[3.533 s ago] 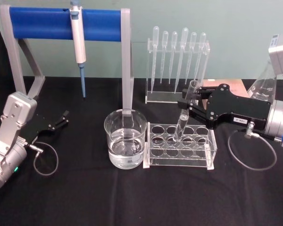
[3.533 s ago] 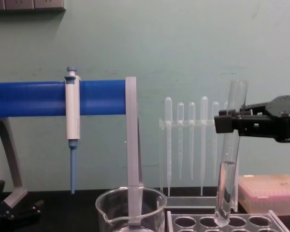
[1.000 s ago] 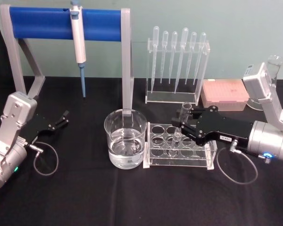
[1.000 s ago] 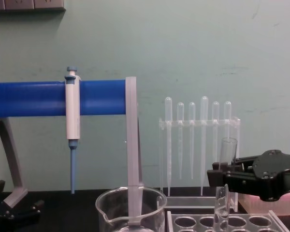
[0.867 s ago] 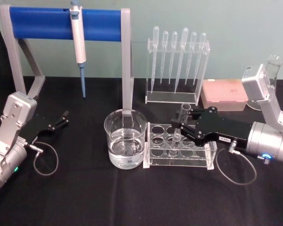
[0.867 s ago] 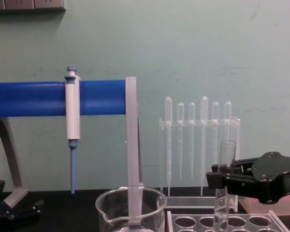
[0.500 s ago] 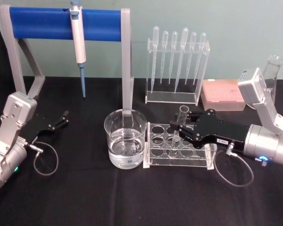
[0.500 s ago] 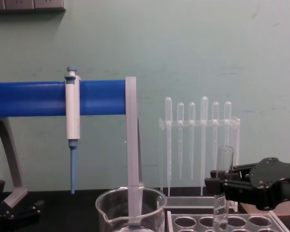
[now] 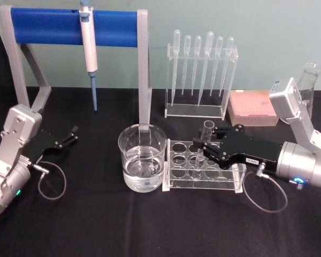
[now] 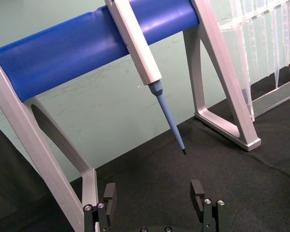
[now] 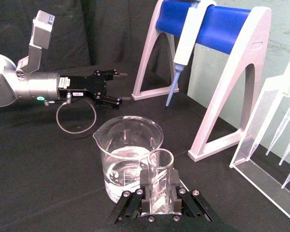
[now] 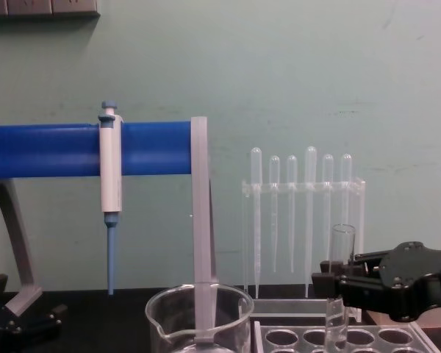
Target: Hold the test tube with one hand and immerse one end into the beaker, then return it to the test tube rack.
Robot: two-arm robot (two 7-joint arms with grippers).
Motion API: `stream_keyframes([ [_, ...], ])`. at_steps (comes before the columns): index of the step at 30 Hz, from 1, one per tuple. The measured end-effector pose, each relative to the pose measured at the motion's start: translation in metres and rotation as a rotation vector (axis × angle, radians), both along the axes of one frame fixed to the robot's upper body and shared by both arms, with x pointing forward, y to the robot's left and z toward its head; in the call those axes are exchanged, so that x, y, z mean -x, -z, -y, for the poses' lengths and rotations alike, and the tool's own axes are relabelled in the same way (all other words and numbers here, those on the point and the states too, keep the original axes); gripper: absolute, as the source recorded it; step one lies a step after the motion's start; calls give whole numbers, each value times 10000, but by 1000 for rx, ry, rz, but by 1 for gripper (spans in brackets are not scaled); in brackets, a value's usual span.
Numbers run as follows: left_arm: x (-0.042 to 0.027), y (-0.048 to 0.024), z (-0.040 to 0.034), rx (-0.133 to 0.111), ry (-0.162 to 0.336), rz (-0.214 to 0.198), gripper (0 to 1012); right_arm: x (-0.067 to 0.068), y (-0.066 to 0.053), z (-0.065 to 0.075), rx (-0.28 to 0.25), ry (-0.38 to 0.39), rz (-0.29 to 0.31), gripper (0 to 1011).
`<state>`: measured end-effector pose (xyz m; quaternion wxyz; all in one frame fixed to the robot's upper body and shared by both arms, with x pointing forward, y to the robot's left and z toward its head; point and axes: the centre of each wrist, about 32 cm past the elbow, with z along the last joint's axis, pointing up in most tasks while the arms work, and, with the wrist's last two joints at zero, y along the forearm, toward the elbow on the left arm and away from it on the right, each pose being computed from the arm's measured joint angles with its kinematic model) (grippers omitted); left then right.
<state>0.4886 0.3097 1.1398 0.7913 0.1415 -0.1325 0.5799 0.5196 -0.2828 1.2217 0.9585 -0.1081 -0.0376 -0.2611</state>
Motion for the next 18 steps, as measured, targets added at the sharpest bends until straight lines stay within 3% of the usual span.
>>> stream_keyframes([
  [3,0,0,0,0,0,0,1000,0,-1,0,0,0,0,249],
  [18,0,0,0,0,0,0,1000,1,-5,0,-1,-1,1,734],
])
